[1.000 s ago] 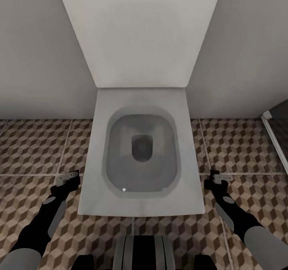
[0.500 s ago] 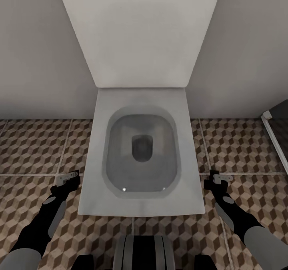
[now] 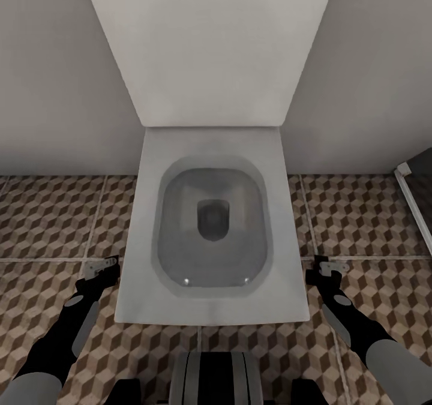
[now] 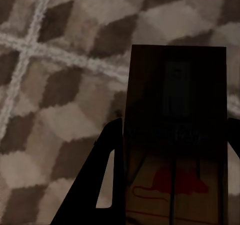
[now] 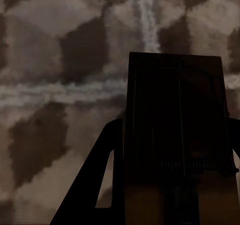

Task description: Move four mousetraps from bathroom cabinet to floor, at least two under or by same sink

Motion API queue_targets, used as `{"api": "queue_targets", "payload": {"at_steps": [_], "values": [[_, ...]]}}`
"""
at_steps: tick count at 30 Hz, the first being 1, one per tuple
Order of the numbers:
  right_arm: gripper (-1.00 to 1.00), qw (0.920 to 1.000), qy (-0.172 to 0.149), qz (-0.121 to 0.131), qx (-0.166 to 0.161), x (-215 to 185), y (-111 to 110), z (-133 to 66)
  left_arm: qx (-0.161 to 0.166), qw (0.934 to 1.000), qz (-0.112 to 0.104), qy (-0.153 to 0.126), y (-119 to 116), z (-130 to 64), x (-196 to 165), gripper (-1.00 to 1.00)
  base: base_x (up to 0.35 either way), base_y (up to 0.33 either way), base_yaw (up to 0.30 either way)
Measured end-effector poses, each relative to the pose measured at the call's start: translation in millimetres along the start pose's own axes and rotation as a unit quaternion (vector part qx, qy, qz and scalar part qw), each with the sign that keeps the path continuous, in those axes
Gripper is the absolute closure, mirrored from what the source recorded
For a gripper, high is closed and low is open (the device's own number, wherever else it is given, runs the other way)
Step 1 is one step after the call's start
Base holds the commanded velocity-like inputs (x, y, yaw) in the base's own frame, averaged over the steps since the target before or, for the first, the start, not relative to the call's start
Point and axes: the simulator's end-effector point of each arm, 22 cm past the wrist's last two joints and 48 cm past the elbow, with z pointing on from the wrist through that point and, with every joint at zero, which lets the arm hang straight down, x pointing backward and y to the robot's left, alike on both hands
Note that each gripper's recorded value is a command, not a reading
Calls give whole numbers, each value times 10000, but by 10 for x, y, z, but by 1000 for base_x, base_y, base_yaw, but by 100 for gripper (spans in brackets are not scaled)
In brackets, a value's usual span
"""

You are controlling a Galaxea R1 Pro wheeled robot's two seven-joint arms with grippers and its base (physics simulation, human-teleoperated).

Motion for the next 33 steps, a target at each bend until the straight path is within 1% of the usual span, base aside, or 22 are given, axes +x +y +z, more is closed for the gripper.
{"api": "queue_targets", "payload": {"at_steps": [11, 20, 25, 33], "values": [[100, 10000, 0, 0, 7, 0, -3, 0, 1, 10000, -1, -13, -1, 0, -3, 100, 0, 0, 0], [100, 10000, -7, 1, 80, -11, -77, 5, -44, 10000, 27, -30, 67, 10, -24, 100, 0, 0, 0], [100, 9999, 74, -23, 81, 96, -74, 34, -56, 10000, 53, 52, 70, 49, 76, 100, 0, 0, 0], [100, 9999, 73, -26, 78, 95, -73, 34, -39, 10000, 43, 54, 44, 46, 84, 100, 0, 0, 0]]}}
